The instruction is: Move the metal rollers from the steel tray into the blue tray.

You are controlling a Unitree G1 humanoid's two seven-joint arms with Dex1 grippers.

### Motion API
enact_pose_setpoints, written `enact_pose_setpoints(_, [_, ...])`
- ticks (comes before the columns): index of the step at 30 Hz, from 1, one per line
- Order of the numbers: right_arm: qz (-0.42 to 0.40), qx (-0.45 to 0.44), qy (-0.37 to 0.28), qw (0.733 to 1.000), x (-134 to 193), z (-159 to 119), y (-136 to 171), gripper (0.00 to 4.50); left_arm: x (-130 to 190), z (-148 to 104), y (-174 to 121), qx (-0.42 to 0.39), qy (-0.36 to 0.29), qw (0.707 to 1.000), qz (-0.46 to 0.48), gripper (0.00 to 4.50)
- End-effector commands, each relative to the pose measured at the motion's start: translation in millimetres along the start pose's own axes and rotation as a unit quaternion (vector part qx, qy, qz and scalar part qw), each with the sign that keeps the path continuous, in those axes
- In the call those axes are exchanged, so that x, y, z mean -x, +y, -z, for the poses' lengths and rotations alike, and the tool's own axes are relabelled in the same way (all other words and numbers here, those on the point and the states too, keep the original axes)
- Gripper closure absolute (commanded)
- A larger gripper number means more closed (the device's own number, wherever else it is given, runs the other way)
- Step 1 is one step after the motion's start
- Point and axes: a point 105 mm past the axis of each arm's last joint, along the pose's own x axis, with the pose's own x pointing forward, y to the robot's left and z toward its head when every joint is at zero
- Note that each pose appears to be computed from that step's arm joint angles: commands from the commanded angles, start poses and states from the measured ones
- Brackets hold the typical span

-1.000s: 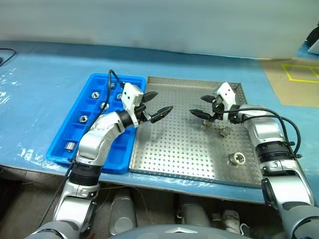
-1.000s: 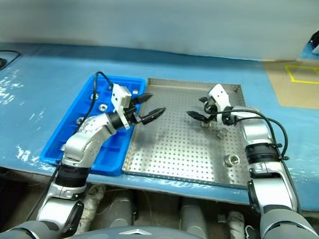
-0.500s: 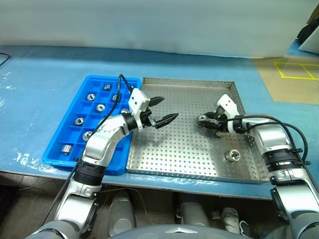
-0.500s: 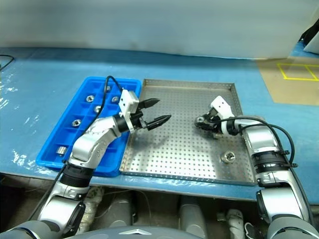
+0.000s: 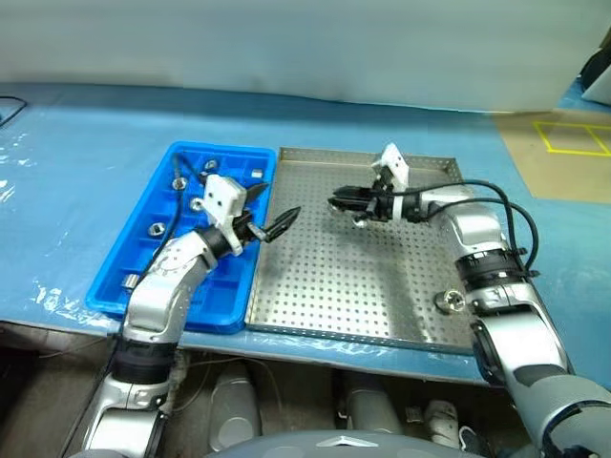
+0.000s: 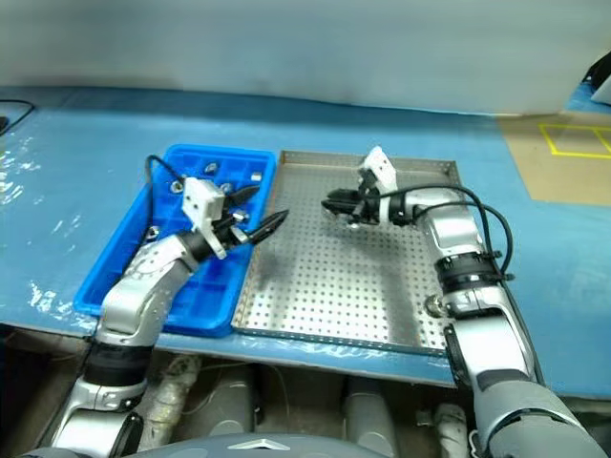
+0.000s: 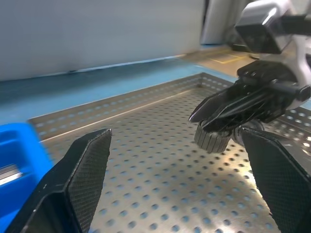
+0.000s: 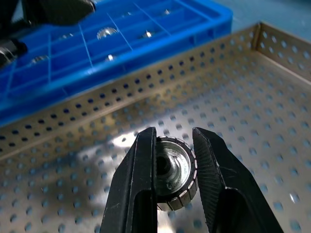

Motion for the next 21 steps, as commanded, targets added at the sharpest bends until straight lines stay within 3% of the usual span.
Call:
enact_pose_setpoints(1, [-0.052, 0.02, -0.041, 0.998, -17.0, -24.7, 10.6, 3.77, 24.6, -18.2, 11.8, -0.027, -0.019, 0.998, -0.055, 0.0])
enact_pose_setpoints(4, [-0.087, 0.024, -0.038, 0.995, -34.8, -26.3, 18.8, 3.77, 42.4, -19.2, 14.2, -0.033, -0.014, 0.995, -0.092, 0.0])
enact_pose_setpoints(9, [-0.082, 0.088, 0.062, 0.991, -48.2, 9.6, 12.9, 3.77, 56.0, -18.5, 9.8, -0.035, -0.009, 0.992, -0.123, 0.0])
enact_pose_setpoints(21, [-0.134, 0.031, -0.071, 0.988, -49.4, -41.0, 31.4, 3.77, 45.1, -11.9, 16.2, -0.009, 0.001, 0.992, -0.122, 0.0])
